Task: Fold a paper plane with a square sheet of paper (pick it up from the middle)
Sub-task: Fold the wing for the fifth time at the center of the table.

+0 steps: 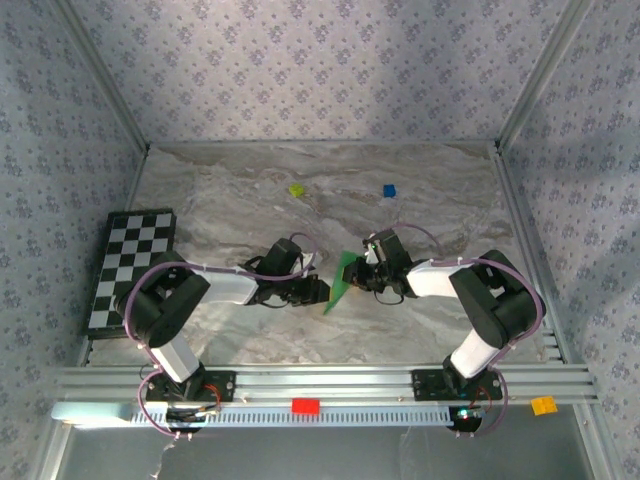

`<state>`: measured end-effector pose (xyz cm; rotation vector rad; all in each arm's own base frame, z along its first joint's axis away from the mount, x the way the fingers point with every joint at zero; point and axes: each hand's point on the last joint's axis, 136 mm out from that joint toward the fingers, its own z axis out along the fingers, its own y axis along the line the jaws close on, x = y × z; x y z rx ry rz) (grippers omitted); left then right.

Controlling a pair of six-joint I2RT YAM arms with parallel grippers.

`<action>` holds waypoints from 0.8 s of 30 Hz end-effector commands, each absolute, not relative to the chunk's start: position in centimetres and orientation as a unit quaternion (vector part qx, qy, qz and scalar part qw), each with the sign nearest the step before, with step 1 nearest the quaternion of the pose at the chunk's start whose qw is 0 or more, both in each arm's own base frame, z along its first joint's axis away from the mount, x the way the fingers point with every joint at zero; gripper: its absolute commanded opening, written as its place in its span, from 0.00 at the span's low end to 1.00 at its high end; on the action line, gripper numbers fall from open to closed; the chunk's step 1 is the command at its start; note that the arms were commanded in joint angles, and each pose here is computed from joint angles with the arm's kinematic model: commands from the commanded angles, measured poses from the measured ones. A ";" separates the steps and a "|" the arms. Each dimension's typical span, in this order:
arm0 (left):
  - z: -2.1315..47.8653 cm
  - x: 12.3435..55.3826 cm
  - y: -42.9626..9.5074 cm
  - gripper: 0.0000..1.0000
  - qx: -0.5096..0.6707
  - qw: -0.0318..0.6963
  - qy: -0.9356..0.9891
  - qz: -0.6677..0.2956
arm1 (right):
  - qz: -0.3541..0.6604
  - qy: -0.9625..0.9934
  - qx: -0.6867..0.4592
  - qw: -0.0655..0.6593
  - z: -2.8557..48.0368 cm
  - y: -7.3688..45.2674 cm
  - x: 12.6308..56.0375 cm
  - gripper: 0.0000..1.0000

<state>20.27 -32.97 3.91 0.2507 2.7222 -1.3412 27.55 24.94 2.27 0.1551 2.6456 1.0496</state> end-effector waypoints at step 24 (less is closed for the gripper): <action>0.3 17.0 -31.3 0.09 0.096 -0.013 0.909 -0.406 | 0.303 0.944 0.079 0.101 -1.7 22.6 25.6 0.17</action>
